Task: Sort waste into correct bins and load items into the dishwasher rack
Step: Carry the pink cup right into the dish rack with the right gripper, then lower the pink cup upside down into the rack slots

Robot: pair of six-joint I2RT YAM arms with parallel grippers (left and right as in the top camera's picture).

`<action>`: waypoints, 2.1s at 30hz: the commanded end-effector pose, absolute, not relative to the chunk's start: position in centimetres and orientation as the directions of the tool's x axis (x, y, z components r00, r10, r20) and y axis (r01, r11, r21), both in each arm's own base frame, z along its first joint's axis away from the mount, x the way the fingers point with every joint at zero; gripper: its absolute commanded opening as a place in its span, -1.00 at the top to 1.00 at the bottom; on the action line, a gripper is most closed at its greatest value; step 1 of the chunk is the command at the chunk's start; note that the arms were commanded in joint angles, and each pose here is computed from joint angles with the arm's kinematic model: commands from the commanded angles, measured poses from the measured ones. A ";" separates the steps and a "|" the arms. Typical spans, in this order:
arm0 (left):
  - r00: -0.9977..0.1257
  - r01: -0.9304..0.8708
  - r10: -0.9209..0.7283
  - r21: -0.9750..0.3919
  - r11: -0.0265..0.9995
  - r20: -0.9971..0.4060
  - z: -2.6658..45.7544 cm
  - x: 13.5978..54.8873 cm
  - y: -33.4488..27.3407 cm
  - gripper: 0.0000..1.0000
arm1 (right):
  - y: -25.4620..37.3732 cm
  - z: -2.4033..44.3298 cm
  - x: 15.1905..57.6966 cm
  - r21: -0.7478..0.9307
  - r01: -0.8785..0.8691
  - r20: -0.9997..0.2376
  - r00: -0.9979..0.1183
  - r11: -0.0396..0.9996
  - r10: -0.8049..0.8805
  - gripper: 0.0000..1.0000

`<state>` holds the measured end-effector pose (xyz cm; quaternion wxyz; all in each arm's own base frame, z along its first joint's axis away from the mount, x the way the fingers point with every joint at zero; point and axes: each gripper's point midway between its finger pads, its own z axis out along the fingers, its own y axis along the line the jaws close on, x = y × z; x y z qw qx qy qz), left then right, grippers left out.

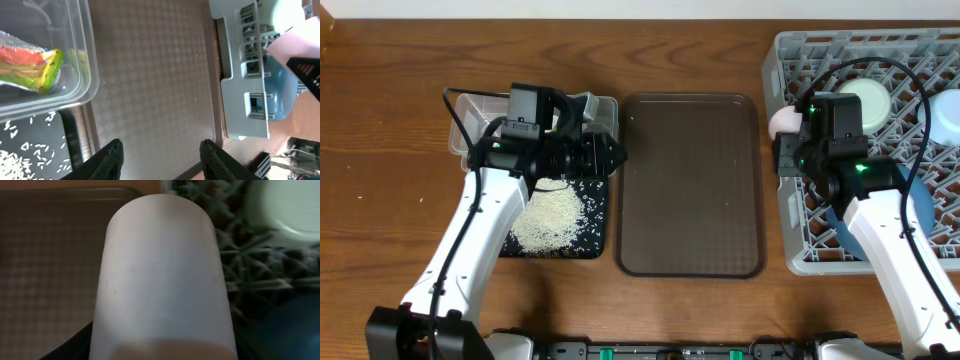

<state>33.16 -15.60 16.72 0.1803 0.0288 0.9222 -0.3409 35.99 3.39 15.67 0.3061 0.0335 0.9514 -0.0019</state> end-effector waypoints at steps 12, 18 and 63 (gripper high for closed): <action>-0.943 0.174 -0.047 -0.607 0.775 -0.330 15.3 32.8 -15.9 -0.05 | -2.1 17.7 36.3 -0.058 0.258 -0.636 -0.754 0.965 0.163 0.65; -0.942 0.195 -0.025 -0.607 0.771 -0.334 15.4 32.5 -16.6 -0.05 | -2.3 17.1 36.2 -0.052 0.259 -0.618 -0.767 0.964 0.173 0.65; -0.942 0.212 -0.007 -0.607 0.766 -0.337 15.4 32.2 -17.3 -0.05 | -2.7 12.5 35.4 -0.104 0.272 -0.483 -0.855 0.957 0.190 -0.38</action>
